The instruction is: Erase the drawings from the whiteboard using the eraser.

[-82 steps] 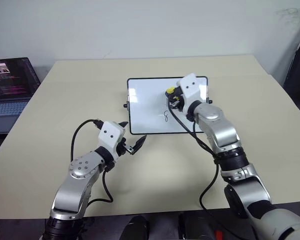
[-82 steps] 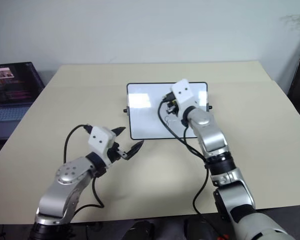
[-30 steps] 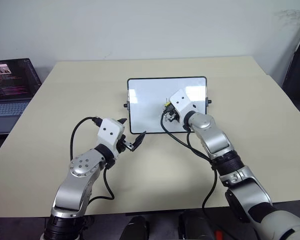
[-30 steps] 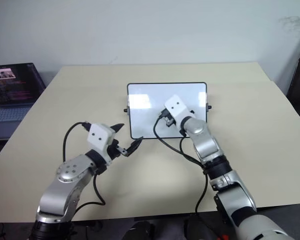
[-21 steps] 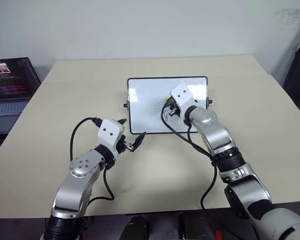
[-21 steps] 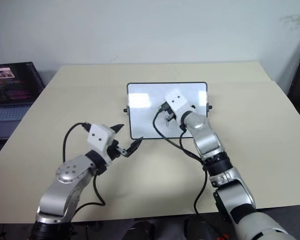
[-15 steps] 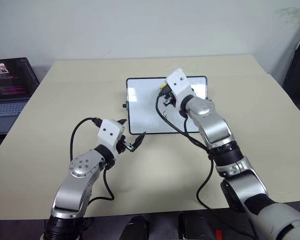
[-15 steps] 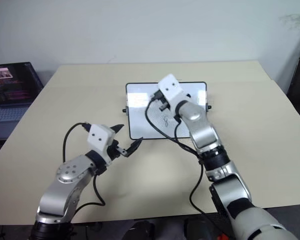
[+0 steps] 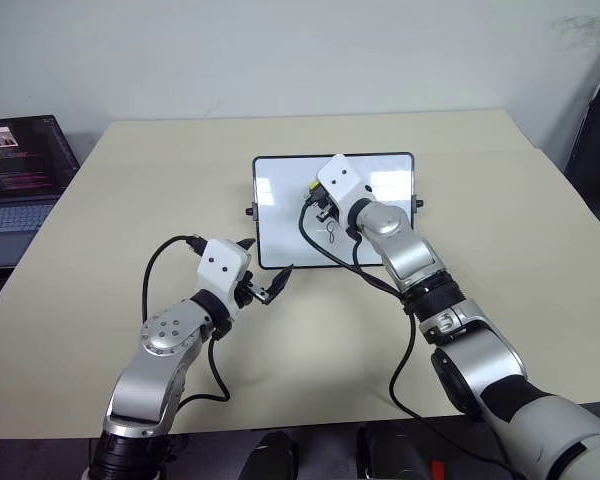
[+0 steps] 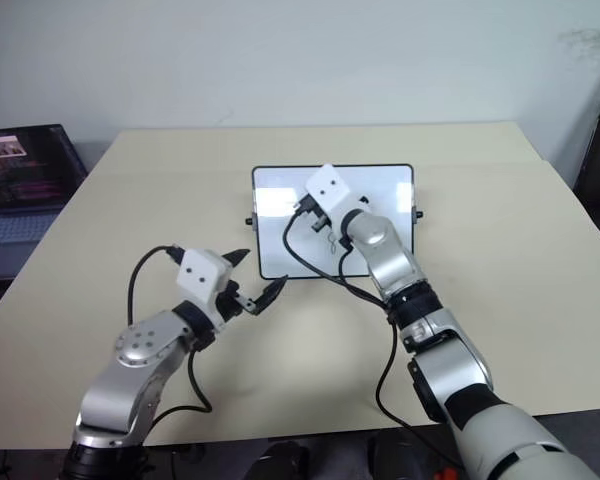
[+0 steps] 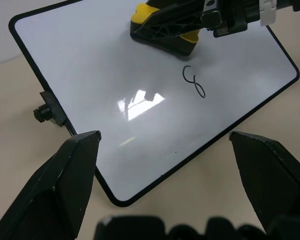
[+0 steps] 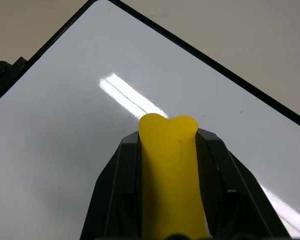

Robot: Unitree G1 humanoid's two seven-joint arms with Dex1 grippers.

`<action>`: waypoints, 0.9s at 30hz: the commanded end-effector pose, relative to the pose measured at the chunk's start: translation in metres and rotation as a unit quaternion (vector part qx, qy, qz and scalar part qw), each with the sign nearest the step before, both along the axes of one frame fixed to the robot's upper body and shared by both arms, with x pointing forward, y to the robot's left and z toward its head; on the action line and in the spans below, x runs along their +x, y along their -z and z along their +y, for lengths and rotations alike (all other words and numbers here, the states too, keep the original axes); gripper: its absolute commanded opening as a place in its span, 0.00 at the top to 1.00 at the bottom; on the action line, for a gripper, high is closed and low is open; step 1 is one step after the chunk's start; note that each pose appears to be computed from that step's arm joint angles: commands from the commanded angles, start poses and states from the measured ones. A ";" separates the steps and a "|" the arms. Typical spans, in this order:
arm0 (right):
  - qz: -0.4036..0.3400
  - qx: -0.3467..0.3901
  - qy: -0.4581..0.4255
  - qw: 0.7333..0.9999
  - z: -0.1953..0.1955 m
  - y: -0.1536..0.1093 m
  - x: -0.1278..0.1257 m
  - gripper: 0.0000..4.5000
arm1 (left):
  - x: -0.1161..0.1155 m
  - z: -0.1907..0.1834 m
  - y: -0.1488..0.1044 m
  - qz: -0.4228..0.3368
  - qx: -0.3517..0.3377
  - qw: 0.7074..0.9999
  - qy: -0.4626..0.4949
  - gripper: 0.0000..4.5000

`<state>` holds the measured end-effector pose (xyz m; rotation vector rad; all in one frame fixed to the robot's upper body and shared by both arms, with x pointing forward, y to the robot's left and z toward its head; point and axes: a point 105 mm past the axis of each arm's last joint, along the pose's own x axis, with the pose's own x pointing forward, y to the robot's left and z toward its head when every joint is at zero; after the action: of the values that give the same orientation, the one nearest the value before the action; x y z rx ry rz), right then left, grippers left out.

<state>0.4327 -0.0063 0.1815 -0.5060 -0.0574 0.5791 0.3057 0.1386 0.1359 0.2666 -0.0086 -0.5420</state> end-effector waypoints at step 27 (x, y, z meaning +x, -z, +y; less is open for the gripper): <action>0.030 -0.051 0.076 0.995 -0.067 0.027 -0.003 0.75 | 0.001 -0.013 -0.015 -0.030 -0.009 0.999 0.022 0.00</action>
<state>0.4246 -0.0502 0.1654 -0.5733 0.0119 0.5167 0.3072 0.1275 0.1398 0.2530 -0.0281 -0.5726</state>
